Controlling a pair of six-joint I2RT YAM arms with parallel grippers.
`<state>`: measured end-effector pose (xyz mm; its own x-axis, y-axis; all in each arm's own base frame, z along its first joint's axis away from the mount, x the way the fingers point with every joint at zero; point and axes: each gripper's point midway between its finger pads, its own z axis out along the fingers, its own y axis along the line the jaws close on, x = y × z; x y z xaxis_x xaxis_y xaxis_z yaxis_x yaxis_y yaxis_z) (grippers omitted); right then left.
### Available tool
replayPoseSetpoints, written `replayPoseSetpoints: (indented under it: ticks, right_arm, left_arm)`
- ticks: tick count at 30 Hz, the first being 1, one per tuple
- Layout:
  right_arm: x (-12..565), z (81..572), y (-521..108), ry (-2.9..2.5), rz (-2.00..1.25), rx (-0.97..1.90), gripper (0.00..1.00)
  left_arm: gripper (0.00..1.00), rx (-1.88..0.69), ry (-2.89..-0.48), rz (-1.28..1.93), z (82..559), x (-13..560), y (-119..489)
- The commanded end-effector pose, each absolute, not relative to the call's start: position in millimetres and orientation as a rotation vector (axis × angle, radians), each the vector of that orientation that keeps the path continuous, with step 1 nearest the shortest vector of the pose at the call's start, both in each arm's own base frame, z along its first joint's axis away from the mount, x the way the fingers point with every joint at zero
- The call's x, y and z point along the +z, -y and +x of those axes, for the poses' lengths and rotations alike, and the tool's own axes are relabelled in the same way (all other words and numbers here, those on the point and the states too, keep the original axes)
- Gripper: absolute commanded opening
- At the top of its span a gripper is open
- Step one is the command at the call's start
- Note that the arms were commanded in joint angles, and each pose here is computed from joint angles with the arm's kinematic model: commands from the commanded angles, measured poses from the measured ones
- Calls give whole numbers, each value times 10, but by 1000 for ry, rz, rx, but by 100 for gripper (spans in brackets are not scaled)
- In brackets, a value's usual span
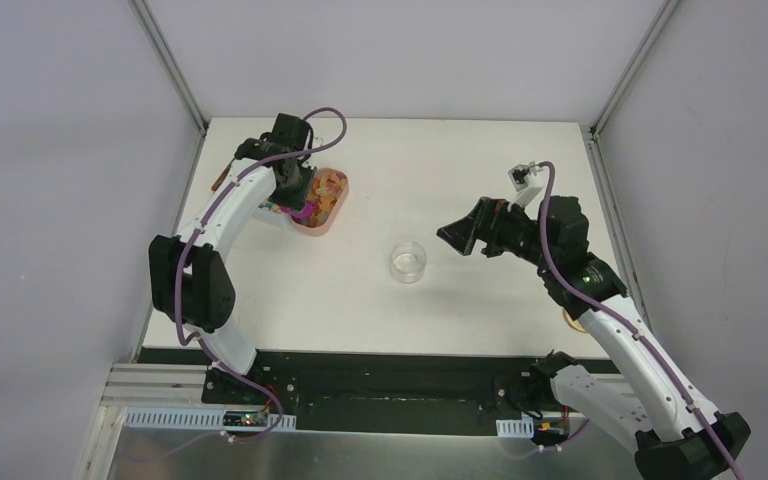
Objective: Pack the candies
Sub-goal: Scoop the fake candies from the storage box.
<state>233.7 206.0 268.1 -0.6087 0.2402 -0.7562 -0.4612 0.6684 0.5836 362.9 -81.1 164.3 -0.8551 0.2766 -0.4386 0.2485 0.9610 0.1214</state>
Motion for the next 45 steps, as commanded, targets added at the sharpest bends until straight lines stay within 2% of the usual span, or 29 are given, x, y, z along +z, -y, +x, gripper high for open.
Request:
replayPoseSetpoints:
  ticks: [1,33,45]
  right_arm:
    - [2897,2362,-2031,-1907,-165,996,100]
    - [2797,2337,-1999,-1916,-158,982,100]
    - [2758,2351,-1966,-1914,-162,953,100]
  left_arm:
    - [0,47,-2618,371,3655,1607,809]
    - [0,32,-2537,383,3608,1192,799]
    - [0,-39,-2446,400,3558,1270,875]
